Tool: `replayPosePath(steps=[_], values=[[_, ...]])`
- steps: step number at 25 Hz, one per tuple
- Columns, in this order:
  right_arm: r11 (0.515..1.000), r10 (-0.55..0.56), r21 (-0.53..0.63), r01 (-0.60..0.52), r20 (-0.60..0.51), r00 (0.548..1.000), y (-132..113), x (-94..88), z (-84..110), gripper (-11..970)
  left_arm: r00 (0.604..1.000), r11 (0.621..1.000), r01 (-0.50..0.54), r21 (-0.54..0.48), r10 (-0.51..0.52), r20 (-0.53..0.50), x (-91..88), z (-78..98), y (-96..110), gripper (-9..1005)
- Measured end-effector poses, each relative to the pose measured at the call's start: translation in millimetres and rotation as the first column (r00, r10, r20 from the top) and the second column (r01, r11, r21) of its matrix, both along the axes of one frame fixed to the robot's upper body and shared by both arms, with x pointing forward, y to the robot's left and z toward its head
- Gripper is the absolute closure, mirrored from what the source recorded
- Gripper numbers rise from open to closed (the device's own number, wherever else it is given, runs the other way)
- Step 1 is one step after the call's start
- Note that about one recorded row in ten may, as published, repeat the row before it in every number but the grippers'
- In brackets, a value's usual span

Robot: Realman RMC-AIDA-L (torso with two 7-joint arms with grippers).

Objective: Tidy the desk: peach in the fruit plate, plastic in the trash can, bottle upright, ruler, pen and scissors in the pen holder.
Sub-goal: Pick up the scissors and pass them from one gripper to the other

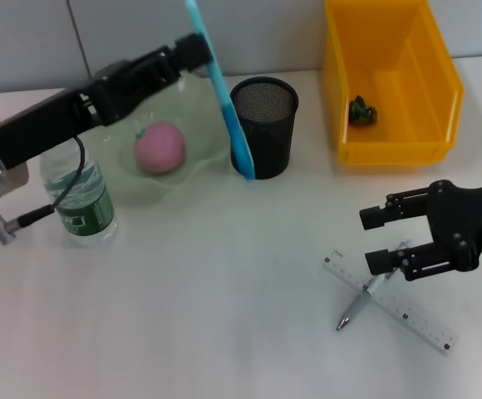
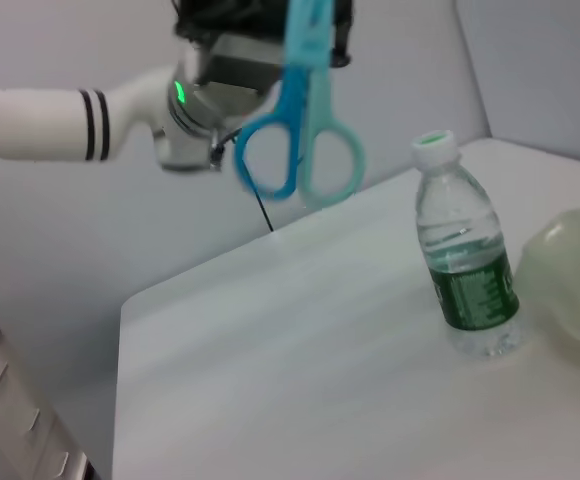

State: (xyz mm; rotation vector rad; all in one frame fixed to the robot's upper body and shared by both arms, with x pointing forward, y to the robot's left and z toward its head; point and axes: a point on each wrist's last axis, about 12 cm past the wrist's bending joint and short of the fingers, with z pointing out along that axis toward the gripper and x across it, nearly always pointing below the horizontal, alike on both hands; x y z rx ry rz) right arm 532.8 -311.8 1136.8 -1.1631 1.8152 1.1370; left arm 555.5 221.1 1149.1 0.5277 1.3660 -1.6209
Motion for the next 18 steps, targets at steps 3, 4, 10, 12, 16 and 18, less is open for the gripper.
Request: replayPosePath(steps=[3, 4, 10, 12, 16, 18], values=[[1.000, -0.004, 0.025, 0.003, 0.046, 0.999, 1.2, -4.5, -4.4, 243, 0.999, 0.997, -0.046, -0.061, 0.045, -0.010, -3.1, -8.9, -0.4, 770], [0.999, -0.012, 0.036, 0.009, 0.072, 0.997, 1.2, -6.1, -6.3, 243, 0.996, 0.991, -0.091, -0.101, 0.089, -0.027, -5.7, -16.8, -0.1, 770], [0.991, -0.086, 0.121, 0.058, 0.239, 0.967, 1.0, -16.4, -17.3, 243, 0.954, 0.933, -0.291, -0.213, 0.268, -0.132, -15.9, -44.3, 4.4, 767], [0.986, -0.118, 0.150, 0.076, 0.297, 0.948, 3.0, -21.0, -24.9, 243, 0.934, 0.906, -0.348, -0.241, 0.315, -0.167, -20.3, -50.8, 6.2, 766], [0.974, -0.172, 0.204, 0.098, 0.386, 0.907, 10.4, -28.3, -40.3, 243, 0.911, 0.873, -0.402, -0.275, 0.351, -0.217, -25.4, -56.8, 3.9, 763], [0.962, -0.211, 0.255, 0.103, 0.444, 0.871, 15.1, -31.3, -45.4, 243, 0.898, 0.855, -0.428, -0.292, 0.366, -0.246, -27.3, -59.0, 2.3, 762]])
